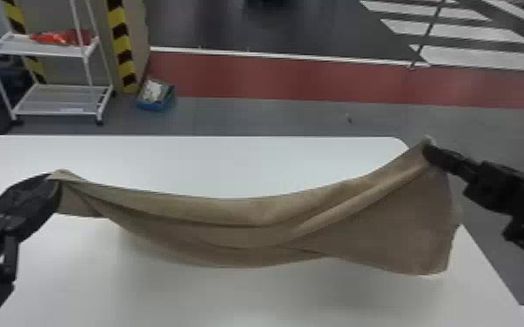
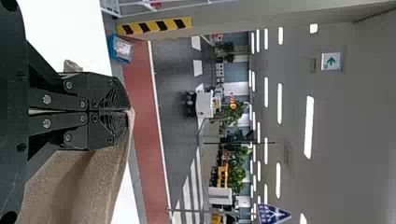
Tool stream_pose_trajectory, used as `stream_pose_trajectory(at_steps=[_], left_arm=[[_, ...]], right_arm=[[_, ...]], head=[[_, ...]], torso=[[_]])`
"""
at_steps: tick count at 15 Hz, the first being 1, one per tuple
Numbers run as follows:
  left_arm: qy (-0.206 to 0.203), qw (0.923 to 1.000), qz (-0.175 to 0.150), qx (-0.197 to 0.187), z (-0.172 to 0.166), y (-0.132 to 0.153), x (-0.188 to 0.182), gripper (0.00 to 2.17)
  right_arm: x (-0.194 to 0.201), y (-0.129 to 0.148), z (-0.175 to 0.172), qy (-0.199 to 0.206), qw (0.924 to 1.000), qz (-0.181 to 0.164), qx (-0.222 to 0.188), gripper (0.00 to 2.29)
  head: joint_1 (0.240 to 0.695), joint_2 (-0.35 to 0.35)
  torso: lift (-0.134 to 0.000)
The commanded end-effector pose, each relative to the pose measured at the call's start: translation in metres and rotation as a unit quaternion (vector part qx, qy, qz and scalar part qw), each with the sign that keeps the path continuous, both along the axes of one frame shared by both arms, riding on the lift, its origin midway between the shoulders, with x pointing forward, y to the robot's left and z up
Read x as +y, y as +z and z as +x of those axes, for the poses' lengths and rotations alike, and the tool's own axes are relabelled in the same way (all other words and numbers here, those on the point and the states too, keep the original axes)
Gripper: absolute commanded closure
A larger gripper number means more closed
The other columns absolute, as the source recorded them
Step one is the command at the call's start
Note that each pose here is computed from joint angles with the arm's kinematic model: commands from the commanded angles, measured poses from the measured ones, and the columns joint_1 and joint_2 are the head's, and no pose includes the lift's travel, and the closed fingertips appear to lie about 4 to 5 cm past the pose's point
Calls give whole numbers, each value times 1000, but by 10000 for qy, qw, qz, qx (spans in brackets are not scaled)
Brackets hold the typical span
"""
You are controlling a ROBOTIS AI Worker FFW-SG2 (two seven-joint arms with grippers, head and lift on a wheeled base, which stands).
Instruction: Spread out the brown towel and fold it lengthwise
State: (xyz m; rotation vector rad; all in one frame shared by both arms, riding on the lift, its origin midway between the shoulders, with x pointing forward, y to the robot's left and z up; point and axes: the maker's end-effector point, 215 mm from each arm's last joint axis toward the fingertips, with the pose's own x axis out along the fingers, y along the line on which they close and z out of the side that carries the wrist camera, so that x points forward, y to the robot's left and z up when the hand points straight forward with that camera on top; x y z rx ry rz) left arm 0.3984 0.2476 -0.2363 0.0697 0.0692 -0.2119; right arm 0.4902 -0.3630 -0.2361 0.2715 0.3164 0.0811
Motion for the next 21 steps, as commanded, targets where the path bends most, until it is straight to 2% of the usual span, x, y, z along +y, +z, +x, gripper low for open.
stream_pose_trajectory(at_steps=[1, 5, 8, 10, 11, 13, 16, 18, 19, 21], left_arm=[[180, 9996, 104, 185, -5, -1, 16, 2000], [495, 9975, 273, 416, -22, 1, 55, 2000], [431, 9981, -103, 417, -40, 11, 78, 2000], [534, 9976, -152, 422, -43, 15, 93, 2000], [631, 9966, -188, 506, -36, 12, 101, 2000], [835, 9926, -404, 779, -11, -9, 117, 2000], [855, 9920, -624, 686, 52, -20, 121, 2000], [802, 9915, -718, 734, 104, -32, 121, 2000], [768, 9925, -625, 710, 132, -32, 119, 2000], [713, 9964, -438, 116, 186, -3, 125, 2000]], right_arm=[[-9, 5, -5, -53, 9999, 95, -46, 1028], [2, -5, -20, 101, 9995, 281, 136, 1028], [2, -8, -39, 160, 9988, 416, 212, 1028], [-5, 0, -36, 87, 9991, 368, 163, 1028], [-9, -4, -29, 67, 9991, 297, 286, 1028], [-7, -22, 2, 66, 9982, 215, 558, 1028], [1, -35, 63, 144, 9964, 334, 761, 1028], [6, -34, 111, 224, 9965, 257, 763, 1028], [8, -26, 140, 229, 9974, 180, 655, 1028], [10, 18, 202, 208, 9985, -505, -74, 1028]], head=[[695, -147], [695, -127], [695, -84], [695, -70], [695, -51], [695, -39], [695, -9], [695, 2], [669, 10], [627, 12]], torso=[[-124], [-124], [-124], [-124], [-124], [-124], [-124], [-124], [-124], [-124]])
